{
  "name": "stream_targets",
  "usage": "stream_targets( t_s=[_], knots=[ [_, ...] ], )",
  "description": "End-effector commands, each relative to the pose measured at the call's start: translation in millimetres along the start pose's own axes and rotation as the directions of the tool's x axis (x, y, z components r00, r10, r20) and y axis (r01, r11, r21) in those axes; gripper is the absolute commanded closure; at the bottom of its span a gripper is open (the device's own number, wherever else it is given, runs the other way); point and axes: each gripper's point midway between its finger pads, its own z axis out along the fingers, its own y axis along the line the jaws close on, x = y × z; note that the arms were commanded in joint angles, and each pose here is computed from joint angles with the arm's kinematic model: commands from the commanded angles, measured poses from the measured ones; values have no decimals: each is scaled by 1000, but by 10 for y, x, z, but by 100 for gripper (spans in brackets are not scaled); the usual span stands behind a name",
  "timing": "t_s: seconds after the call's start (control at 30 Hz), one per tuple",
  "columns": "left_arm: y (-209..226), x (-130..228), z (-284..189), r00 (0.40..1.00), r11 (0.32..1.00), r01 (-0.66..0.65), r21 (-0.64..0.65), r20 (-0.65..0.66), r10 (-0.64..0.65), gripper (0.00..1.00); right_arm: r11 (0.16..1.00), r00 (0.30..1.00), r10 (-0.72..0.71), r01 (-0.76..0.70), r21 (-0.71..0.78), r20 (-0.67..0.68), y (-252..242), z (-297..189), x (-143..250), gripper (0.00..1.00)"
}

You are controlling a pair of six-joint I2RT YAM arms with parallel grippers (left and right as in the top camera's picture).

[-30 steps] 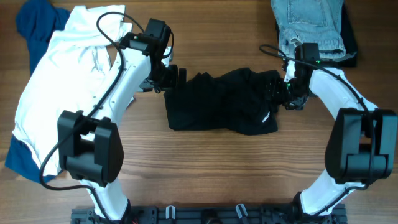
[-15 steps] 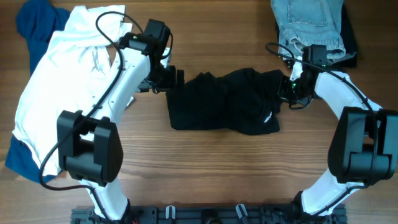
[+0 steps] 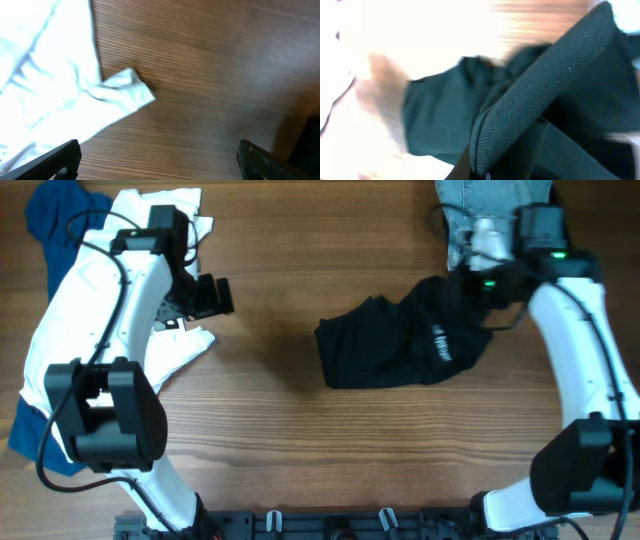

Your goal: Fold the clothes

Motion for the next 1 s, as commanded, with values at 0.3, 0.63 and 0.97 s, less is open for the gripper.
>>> stream_targets(
  t_s=[0.3,0.63,0.97],
  knots=[
    [112,-205,-114,996,1000,20,11,87,-21,0,899,889,-416,370,-236,-190,1758,1272,681,45],
    [96,-284,-122,993,1000,18,17,119,-20,0,956,979,-186,201,213,-85,1093,319,38,23],
    [102,-287,-123,993,1000,18,14,120,-20,0,982,967,-157,174,69,-203,683,1099,329,70]
  ],
)
